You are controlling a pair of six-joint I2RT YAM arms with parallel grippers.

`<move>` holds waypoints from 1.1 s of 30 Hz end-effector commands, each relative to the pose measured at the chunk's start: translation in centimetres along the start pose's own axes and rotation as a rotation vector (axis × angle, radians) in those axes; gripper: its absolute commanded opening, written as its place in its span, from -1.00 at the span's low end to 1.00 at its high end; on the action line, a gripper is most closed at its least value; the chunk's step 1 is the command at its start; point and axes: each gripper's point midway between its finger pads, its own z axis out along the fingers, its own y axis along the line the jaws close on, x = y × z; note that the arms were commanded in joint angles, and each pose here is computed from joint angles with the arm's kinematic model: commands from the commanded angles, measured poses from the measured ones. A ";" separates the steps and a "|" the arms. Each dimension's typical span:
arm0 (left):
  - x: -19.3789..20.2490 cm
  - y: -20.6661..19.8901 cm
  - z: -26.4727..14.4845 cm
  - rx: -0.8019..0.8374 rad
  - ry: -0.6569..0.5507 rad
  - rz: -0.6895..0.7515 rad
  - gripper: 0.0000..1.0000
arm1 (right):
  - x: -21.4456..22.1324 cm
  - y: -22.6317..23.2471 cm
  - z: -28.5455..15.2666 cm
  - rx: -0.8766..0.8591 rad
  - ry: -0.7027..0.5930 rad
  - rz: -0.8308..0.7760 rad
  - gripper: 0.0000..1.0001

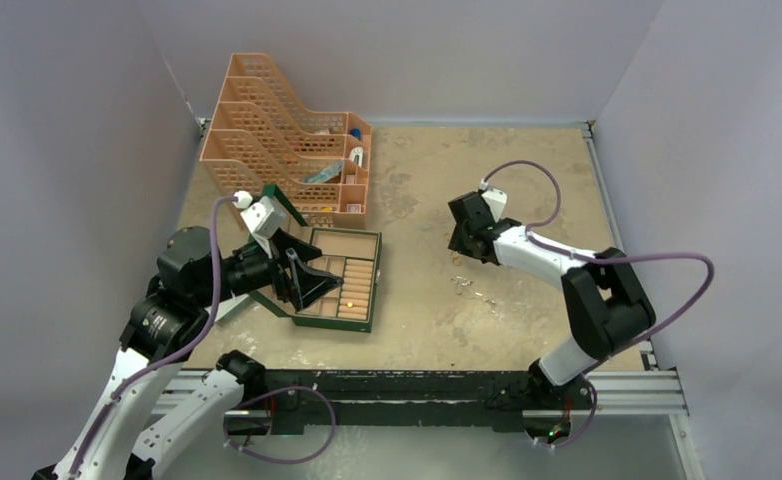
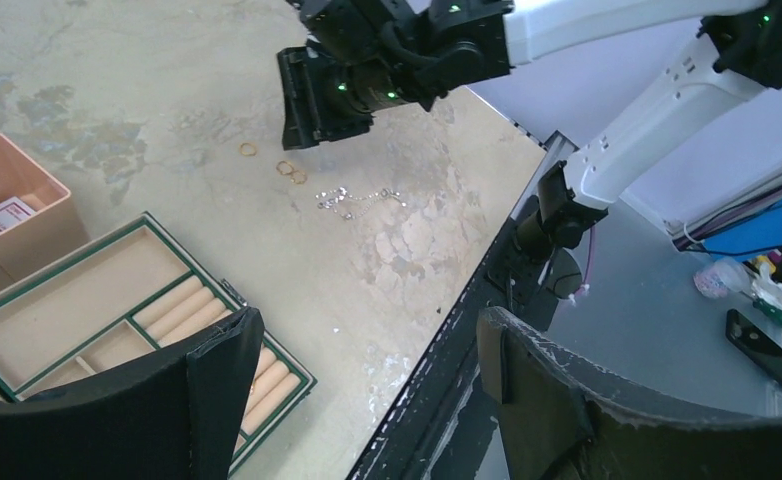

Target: Organize the mixed jewelry

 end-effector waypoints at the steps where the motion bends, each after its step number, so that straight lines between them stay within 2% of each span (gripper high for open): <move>1: -0.1 -0.2 0.4 0.018 -0.016 0.018 0.57 | -1.0 1.7 1.3 -0.058 -0.013 -0.161 -0.03; 5: 0.0 0.1 1.0 0.014 -0.004 -0.004 0.56 | -0.3 2.5 1.8 -0.096 0.023 -0.205 -0.29; 7: 0.0 0.2 1.2 0.012 0.004 -0.013 0.55 | -0.5 2.8 1.7 -0.110 0.019 -0.210 -0.35; 16: 0.4 1.6 2.3 -0.036 0.034 -0.062 0.49 | -0.8 3.5 2.3 -0.110 0.031 -0.264 -0.31; 20: 0.8 1.7 2.5 -0.040 0.047 -0.088 0.48 | -0.8 3.7 2.4 -0.110 0.042 -0.266 -0.44; 24: 1.0 2.0 2.7 -0.054 0.054 -0.101 0.48 | -0.6 3.3 2.3 -0.092 0.052 -0.252 -0.45; 33: 1.8 3.1 3.0 -0.098 0.060 -0.129 0.48 | 0.7 3.5 2.1 -0.122 0.103 -0.271 -0.37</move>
